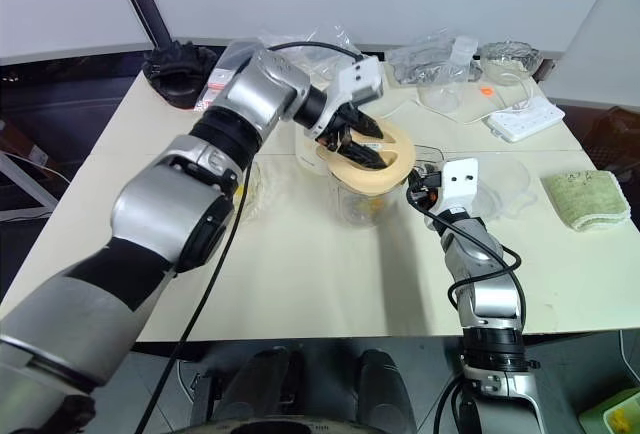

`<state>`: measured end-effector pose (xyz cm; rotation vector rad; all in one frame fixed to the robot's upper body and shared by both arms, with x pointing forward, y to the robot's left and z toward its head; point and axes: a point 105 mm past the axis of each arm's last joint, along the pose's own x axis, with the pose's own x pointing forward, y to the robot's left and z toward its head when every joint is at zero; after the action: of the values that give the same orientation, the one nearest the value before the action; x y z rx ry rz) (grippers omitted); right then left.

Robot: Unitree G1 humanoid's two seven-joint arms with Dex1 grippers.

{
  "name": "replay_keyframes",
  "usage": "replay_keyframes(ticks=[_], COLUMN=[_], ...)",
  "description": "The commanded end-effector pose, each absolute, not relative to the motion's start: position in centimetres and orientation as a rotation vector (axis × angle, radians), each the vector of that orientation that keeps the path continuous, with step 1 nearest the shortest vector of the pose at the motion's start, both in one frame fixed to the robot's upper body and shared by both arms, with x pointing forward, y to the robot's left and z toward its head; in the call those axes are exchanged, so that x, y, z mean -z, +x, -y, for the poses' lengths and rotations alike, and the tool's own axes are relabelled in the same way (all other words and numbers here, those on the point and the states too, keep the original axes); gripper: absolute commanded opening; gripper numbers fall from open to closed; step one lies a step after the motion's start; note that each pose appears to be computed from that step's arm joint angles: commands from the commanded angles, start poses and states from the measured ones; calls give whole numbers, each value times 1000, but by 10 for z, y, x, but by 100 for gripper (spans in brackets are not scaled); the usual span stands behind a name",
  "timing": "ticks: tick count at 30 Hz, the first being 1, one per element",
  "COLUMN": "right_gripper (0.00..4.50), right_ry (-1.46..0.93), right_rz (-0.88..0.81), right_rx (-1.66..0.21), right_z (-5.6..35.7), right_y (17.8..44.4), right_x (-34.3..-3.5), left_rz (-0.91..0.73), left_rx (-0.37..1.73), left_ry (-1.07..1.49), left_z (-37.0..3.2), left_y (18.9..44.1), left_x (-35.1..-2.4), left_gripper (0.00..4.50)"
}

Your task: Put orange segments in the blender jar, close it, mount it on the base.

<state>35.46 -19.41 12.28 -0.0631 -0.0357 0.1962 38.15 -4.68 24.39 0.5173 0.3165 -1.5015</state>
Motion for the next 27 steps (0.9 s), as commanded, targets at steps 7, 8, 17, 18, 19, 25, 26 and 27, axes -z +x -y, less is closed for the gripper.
replay_keyframes(ticks=[7,8,17,18,19,25,26,27], right_gripper=[100,100,100,100,100,100,100,100], right_ry=[-102,-102,-109,-108,-106,-52,-47,-35], right_rz=[74,74,58,52,47,125,146,161], right_rx=[-240,-238,-228,-218,-205,-153,-138,-127], right_z=[192,193,207,210,214,227,229,230], right_y=[354,355,363,365,367,373,374,375], right_x=[-136,-138,-155,-158,-161,-219,-233,-245], left_rz=[121,126,33,25,23,-9,-3,5], left_rx=[1281,1241,1079,1060,1049,1015,1008,1003], left_ry=[430,408,328,324,316,189,171,155], left_z=[12,3,-67,-75,-80,-95,-97,-99], left_y=[394,399,388,381,375,335,331,327], left_x=[-364,-364,-292,-281,-273,-241,-241,-242], left_gripper=[358,358,358,358,358,358,358,358])
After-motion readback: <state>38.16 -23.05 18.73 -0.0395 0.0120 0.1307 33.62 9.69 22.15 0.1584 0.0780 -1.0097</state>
